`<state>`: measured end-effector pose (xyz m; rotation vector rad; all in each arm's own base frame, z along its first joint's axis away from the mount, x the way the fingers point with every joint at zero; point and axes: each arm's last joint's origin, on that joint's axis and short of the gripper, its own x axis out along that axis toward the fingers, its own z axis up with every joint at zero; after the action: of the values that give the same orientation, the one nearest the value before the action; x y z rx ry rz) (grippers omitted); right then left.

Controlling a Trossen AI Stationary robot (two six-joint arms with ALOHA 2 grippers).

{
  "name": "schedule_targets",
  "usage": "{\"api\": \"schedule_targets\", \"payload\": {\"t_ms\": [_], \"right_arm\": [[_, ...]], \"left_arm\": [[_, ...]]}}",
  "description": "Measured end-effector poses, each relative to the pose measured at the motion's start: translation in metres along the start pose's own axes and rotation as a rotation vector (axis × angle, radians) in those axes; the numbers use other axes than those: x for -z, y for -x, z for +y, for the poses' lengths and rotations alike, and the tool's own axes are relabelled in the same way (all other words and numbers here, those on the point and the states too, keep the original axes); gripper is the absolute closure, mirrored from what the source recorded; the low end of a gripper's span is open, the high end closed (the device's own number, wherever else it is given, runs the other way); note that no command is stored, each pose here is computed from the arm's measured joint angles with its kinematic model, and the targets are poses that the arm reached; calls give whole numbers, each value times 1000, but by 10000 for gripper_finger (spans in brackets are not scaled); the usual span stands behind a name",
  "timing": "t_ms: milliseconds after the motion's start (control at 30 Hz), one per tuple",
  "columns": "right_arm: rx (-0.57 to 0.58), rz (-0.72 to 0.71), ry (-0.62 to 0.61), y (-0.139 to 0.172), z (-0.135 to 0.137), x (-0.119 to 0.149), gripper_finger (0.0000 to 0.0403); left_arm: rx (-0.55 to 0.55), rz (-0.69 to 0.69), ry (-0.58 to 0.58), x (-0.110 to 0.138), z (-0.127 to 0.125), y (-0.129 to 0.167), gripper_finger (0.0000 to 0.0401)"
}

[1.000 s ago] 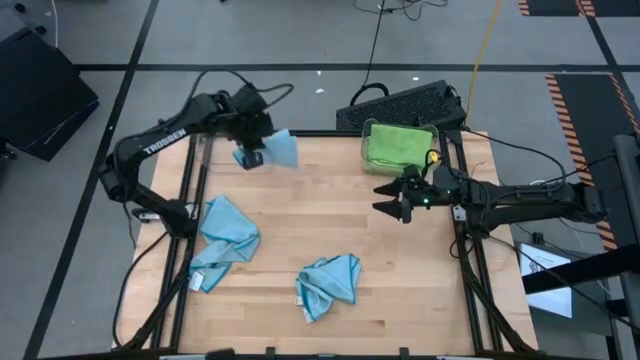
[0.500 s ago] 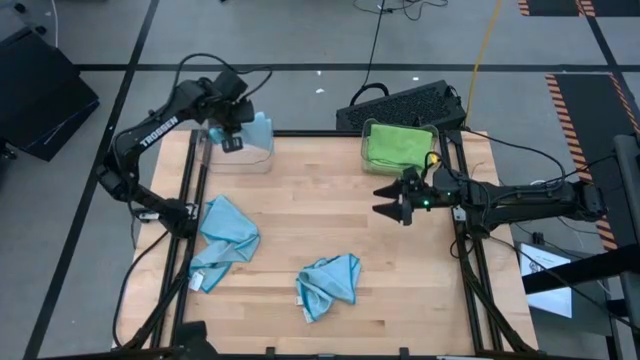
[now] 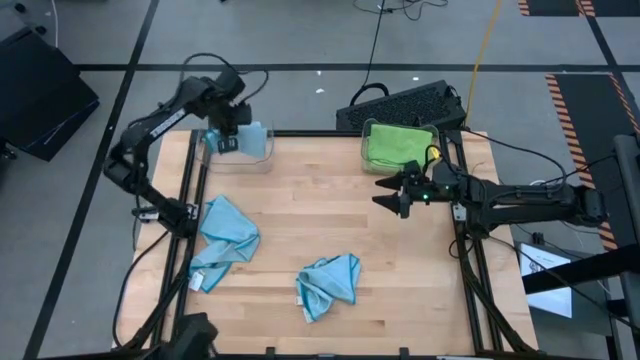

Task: Sort microfiber towel by color & place in baskets
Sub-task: Put the top blue towel into the left transparent bin

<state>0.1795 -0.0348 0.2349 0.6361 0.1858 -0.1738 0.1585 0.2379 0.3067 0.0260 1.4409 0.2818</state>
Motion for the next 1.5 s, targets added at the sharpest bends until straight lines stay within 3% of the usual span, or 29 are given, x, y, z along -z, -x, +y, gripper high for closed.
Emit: {"api": "schedule_targets", "payload": {"t_ms": [200, 500, 867, 1100, 1200, 1500], "right_arm": [[17, -14, -10, 0, -3, -3, 7], [15, -14, -13, 0, -3, -3, 7], [15, -13, -14, 0, -3, -3, 7], [2, -21, -40, 0, -2, -3, 7], [1, -20, -42, 0, -2, -3, 7], [0, -19, -63, 0, -2, -3, 7]], "left_arm": [[148, 122, 22, -2, 4, -44, 389], [301, 167, 44, -2, 8, -74, 388], [372, 229, 113, -4, 15, -109, 389], [350, 255, 152, -5, 18, -120, 387], [283, 266, 196, -5, 23, -122, 355], [143, 298, 279, -4, 32, -125, 213]]}}
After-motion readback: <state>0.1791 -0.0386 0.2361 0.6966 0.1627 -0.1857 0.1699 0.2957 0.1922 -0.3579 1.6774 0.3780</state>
